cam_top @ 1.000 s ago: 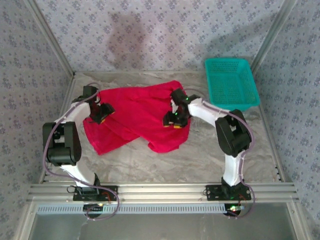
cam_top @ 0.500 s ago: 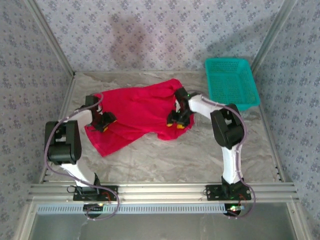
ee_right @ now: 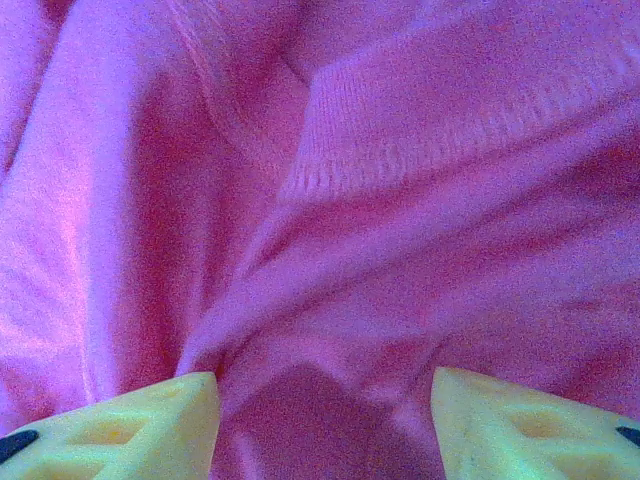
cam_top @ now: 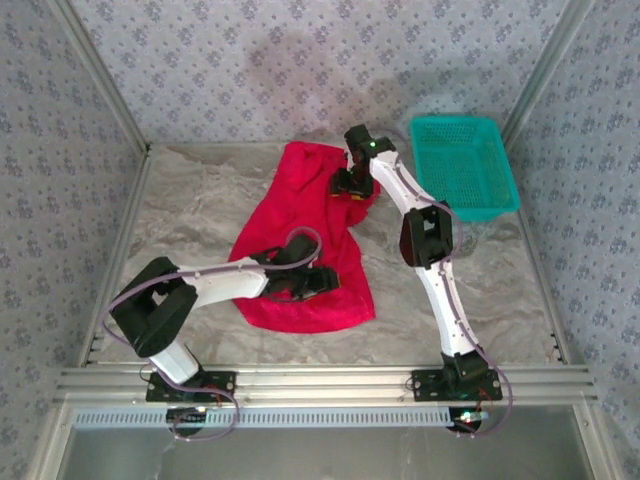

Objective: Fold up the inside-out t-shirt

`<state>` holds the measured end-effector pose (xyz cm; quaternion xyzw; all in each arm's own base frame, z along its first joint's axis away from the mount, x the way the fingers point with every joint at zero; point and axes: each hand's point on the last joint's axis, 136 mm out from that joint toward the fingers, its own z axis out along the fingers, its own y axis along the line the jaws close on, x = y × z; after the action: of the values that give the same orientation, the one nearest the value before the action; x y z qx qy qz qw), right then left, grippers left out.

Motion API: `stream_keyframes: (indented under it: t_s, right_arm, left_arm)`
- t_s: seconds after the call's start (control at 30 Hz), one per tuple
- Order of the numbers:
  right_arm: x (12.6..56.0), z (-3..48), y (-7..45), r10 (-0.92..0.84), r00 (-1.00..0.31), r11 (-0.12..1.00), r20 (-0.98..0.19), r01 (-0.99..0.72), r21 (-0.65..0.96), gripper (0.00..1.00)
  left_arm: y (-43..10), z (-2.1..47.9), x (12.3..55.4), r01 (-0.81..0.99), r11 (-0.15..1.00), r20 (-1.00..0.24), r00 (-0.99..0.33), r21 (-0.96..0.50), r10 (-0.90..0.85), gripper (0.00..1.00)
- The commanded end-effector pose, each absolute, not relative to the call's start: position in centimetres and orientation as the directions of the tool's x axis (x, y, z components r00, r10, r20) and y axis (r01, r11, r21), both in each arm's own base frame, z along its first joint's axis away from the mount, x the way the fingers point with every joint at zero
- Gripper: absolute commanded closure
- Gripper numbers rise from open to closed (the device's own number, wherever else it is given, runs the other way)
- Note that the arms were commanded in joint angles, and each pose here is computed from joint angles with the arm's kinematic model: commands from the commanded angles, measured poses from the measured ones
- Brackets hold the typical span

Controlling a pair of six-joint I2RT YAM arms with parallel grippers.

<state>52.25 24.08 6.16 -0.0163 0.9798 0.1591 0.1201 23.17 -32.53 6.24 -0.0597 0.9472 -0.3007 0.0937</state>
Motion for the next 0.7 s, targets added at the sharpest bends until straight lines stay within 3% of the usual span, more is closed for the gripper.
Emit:
stream_keyframes:
  t_s: [0.0,0.17,0.27,0.53,0.67]
  right_arm:
    - [49.1,11.6,22.5,-0.035,-0.964,0.951,-0.262,-0.113,0.288,0.39]
    - [44.5,13.0,20.6,-0.024,-0.960,0.953,-0.278,-0.106,0.283,0.41]
    - [40.6,11.8,21.9,0.011,-0.975,0.927,-0.223,-0.074,0.368,0.49]
    - [32.7,8.5,28.1,-0.005,-0.989,0.889,-0.149,-0.073,0.453,0.52]
    - [30.7,6.2,30.0,-0.029,-0.993,0.894,-0.118,-0.079,0.441,0.52]
  left_arm:
    - [-31.5,10.4,26.9,-0.032,0.831,-0.228,-0.955,-0.555,-0.189,0.44]
    - [-26.7,12.3,33.3,-0.100,0.813,-0.248,-0.925,-0.573,-0.288,0.48]
    - [-23.9,12.7,37.6,-0.153,0.797,-0.252,-0.899,-0.584,-0.357,0.49]
    - [-22.7,12.1,48.3,-0.146,0.837,-0.318,-0.880,-0.528,-0.354,0.35]
    - [-23.3,10.1,53.3,-0.143,0.860,-0.345,-0.874,-0.489,-0.341,0.33]
